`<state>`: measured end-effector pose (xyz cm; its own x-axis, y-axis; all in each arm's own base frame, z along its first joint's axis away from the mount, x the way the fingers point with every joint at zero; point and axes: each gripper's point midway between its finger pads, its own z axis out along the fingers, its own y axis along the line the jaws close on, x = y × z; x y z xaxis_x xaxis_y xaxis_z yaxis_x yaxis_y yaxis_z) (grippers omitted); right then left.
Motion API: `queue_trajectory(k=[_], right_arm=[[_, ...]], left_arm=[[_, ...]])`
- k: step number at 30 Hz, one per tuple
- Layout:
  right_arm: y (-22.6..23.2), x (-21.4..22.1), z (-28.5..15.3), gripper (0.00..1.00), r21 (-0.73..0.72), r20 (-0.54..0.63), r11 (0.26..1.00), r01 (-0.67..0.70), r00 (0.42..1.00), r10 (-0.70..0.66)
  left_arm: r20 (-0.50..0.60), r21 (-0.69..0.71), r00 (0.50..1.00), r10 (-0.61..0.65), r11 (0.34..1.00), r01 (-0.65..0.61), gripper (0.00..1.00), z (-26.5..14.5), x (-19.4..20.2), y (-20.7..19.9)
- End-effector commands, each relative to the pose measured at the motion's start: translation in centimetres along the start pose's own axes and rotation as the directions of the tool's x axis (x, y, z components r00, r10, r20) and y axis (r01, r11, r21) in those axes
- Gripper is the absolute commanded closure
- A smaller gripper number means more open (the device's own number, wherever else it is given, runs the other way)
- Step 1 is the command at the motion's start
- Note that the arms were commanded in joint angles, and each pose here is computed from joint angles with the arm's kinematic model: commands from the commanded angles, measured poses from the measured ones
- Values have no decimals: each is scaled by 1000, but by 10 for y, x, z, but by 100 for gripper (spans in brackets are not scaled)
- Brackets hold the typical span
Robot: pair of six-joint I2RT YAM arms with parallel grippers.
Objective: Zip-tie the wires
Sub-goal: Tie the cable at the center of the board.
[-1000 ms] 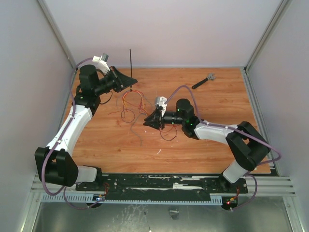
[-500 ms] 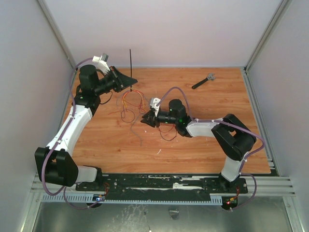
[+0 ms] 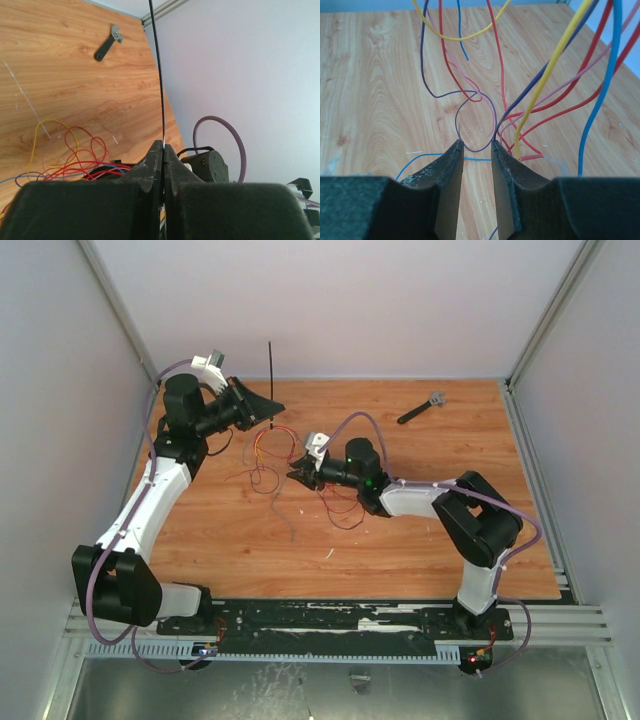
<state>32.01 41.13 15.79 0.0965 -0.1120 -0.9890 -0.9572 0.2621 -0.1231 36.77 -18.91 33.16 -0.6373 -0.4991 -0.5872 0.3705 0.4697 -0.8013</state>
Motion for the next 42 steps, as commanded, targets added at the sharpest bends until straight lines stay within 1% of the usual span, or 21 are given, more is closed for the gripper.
queue_trajectory(k=[1, 14, 17, 25, 27, 32, 36, 42], right_arm=[[-12, -9, 9, 70, 42, 28, 998, 41, 999, -42], [-20, -30, 14, 71, 84, 113, 996, 5, 993, -15], [-21, -30, 14, 75, 87, 117, 996, 0, 993, -11], [-18, -20, 8, 96, 86, 60, 996, 9, 998, -15], [-15, -15, 3, 100, 90, 42, 996, 6, 999, -9], [-7, -6, -15, 100, 95, -16, 995, -10, 1000, 11], [2, -6, -33, 100, 98, -50, 995, -23, 998, 28], [-2, -10, -55, 100, 147, -89, 989, -31, 995, 44]], left_arm=[[27, 43, 999, 36, 998, -37, 100, -7, -7, -15], [27, 40, 1000, 14, 999, -15, 100, -5, -3, -8], [27, 39, 1000, 13, 999, -14, 100, -4, -3, -7], [36, 43, 999, 24, 999, -25, 100, -3, -8, -10], [38, 45, 999, 28, 999, -30, 100, -3, -9, -12], [51, 31, 998, 44, 998, -46, 100, -4, -19, -11], [66, 21, 997, 43, 999, -45, 100, -6, -26, -7], [69, 13, 997, 41, 999, -42, 100, -7, -27, -3]])
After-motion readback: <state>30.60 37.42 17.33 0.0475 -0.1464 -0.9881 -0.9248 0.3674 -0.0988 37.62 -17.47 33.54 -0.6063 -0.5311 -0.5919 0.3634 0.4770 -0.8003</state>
